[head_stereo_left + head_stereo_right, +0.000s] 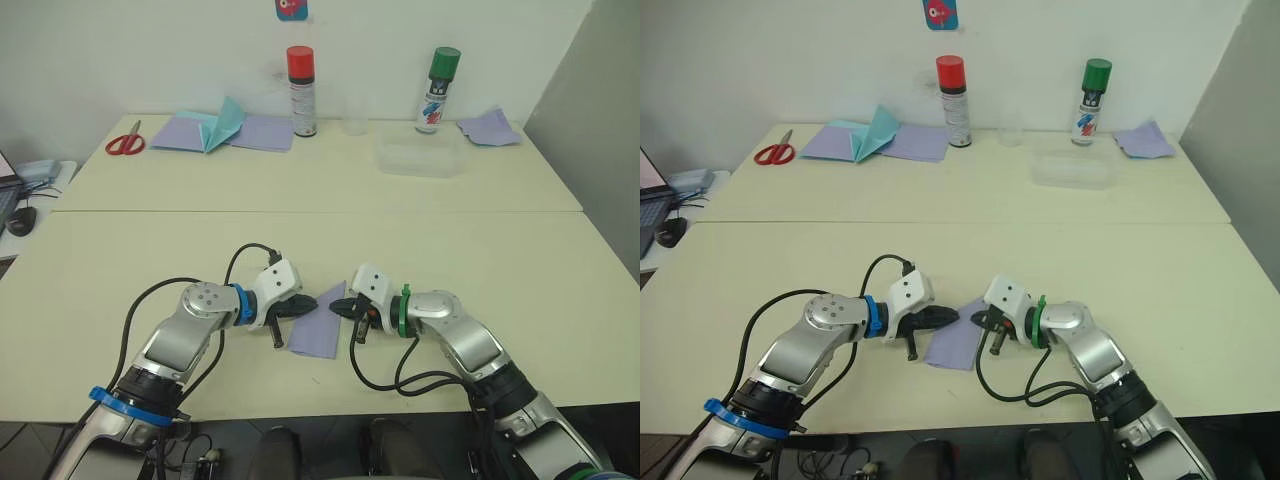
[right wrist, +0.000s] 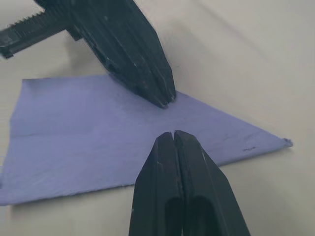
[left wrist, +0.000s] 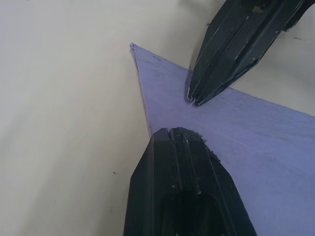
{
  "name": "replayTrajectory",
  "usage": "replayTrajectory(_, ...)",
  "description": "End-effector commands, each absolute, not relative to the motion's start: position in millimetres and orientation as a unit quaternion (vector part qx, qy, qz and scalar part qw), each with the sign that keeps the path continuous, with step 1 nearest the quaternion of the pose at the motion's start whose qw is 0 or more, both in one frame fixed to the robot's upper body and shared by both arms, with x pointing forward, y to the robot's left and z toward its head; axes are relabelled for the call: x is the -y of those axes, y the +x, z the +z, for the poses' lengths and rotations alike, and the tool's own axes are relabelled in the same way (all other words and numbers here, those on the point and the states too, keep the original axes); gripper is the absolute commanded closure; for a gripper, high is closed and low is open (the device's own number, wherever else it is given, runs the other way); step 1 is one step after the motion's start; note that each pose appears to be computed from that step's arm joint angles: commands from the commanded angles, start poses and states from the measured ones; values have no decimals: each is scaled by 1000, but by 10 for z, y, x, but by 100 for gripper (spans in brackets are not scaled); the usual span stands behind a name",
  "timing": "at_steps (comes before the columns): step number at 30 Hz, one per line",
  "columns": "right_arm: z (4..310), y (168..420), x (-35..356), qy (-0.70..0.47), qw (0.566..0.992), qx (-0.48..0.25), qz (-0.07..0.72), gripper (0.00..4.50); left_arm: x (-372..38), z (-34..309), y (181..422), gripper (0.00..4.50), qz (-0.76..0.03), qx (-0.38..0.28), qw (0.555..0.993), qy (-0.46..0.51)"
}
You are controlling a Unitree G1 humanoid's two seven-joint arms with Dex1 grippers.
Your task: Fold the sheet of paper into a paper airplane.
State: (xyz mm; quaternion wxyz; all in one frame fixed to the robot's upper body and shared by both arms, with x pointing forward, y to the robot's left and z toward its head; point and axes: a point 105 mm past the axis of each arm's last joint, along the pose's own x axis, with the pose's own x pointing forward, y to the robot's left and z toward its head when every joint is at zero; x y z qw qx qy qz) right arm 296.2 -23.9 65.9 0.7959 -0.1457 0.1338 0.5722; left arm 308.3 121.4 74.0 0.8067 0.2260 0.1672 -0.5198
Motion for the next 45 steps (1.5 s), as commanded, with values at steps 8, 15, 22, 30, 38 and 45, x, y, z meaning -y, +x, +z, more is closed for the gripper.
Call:
replayTrajectory(8,655,2765,253,-123,773,-150,604,450,-1194,517,3002,448,-522,-205,796,228)
replayTrajectory(15,496,3030,404,-178,803,-163,544,450,-1202,497,2976,448,-522,-208,796,226)
replayTrajectory(22,509,3373,521,-168,847,-163,476,450,-1211,477,2956,448,-525,-212,792,230)
replayTrajectory(30,537,3625,548,-155,871,-161,438,450,-1258,429,2966,448,-522,-219,791,233)
replayTrajectory(38,561,3426,438,-146,847,-143,491,450,-1268,423,2970,448,-520,-221,792,231)
replayTrajectory(45,859,3618,500,-98,896,-71,428,450,-1273,415,2964,448,-519,-223,792,231)
